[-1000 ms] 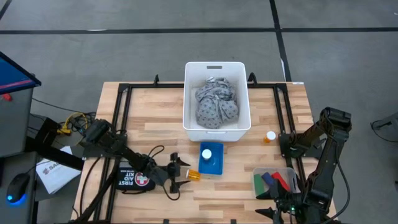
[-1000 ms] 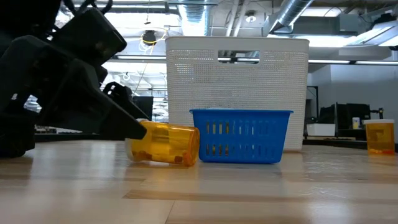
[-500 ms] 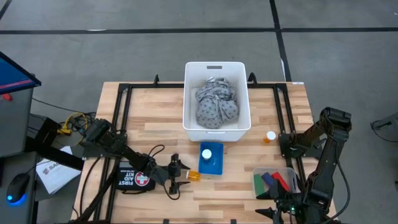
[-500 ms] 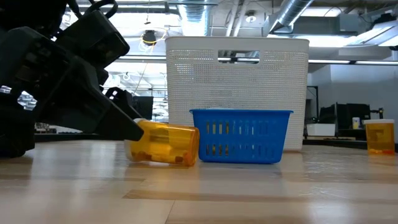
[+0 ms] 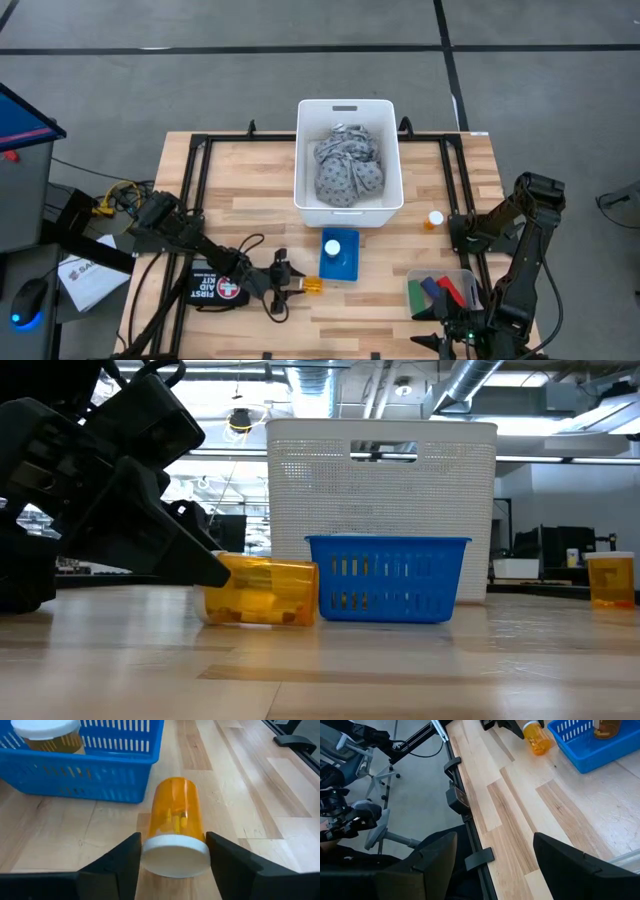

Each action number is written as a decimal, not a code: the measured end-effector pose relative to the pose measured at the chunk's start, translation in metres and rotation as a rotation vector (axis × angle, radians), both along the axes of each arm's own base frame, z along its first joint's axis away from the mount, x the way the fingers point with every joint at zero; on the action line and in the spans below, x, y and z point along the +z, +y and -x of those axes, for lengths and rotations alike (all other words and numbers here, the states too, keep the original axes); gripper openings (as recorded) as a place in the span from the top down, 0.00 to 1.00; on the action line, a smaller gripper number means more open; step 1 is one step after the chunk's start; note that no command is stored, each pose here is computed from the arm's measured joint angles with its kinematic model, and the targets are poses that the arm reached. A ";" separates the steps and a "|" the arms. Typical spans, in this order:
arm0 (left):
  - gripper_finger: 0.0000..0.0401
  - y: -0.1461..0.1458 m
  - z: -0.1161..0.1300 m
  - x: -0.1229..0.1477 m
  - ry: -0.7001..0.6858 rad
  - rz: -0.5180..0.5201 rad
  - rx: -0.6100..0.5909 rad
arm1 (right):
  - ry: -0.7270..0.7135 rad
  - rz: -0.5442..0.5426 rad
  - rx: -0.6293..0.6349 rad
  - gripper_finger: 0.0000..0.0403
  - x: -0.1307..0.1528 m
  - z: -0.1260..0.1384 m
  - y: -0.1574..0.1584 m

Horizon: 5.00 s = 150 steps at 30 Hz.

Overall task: Pick & place medical supplies in basket/bin
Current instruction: Put the bottom yellow pill bottle into the blue bin, then put the yellow pill bottle into the blue bin

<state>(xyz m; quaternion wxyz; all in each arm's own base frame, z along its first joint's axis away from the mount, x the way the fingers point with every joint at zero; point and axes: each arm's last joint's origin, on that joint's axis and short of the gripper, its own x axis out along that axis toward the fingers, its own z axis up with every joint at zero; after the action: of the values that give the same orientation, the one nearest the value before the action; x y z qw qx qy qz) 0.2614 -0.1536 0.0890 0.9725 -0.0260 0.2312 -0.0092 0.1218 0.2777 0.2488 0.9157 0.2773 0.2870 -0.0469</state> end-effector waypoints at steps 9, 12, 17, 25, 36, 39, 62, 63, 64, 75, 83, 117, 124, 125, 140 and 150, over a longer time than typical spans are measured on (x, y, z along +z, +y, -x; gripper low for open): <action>0.52 -0.007 -0.001 0.002 0.004 -0.005 -0.025 | 0.001 -0.006 -0.004 0.35 0.000 0.000 0.000; 0.52 -0.013 -0.006 0.006 0.018 -0.036 -0.043 | 0.001 -0.009 -0.005 0.35 0.000 0.000 0.000; 0.52 -0.032 -0.022 0.021 0.068 -0.118 -0.086 | 0.001 -0.008 -0.005 0.35 0.000 0.000 0.000; 0.52 -0.064 -0.045 0.065 0.184 -0.327 -0.107 | 0.003 -0.008 -0.003 0.35 0.000 0.000 0.000; 0.52 -0.078 -0.062 0.121 0.222 -0.513 -0.113 | 0.003 0.000 0.003 0.35 0.000 0.000 0.000; 0.52 -0.076 -0.067 0.128 0.206 -0.571 -0.123 | 0.004 -0.001 0.003 0.35 0.000 0.000 0.000; 0.52 -0.037 -0.146 0.108 0.383 -0.925 -0.225 | 0.014 0.003 0.014 0.35 0.000 0.000 0.000; 0.52 -0.037 -0.149 0.106 0.402 -0.938 -0.230 | 0.014 0.004 0.014 0.35 0.000 0.000 0.000; 0.52 -0.037 -0.152 0.104 0.420 -0.950 -0.238 | 0.014 0.006 0.015 0.35 0.000 0.000 0.000; 0.52 -0.028 -0.154 0.114 0.483 -1.002 -0.214 | 0.017 0.029 0.031 0.35 -0.001 0.000 0.000; 0.52 -0.025 -0.148 0.110 0.550 -0.985 -0.205 | 0.016 0.024 0.031 0.35 -0.001 0.000 0.000; 0.31 -0.015 -0.122 0.141 0.533 -0.922 -0.121 | 0.020 0.038 0.033 0.35 -0.001 0.001 -0.001; 0.36 -0.012 -0.090 0.197 0.422 -0.795 0.010 | 0.040 0.090 0.033 0.35 -0.005 0.002 -0.005; 0.37 -0.011 -0.084 0.203 0.420 -0.768 0.029 | 0.043 0.099 0.032 0.35 -0.007 0.002 -0.006; 0.34 -0.011 0.012 0.170 0.113 -0.444 0.186 | 0.415 0.234 -0.346 0.35 -0.019 -0.025 -0.071; 0.29 0.015 0.061 0.194 -0.400 -0.413 0.106 | 0.838 0.548 -0.157 0.35 -0.006 -0.069 -0.134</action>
<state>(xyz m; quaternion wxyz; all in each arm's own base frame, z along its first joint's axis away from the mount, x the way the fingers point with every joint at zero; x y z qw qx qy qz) 0.2006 -0.1390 0.2829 0.9826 0.1630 0.0304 0.0839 0.1908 0.1442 0.2429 0.7548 0.0047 0.5853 -0.2962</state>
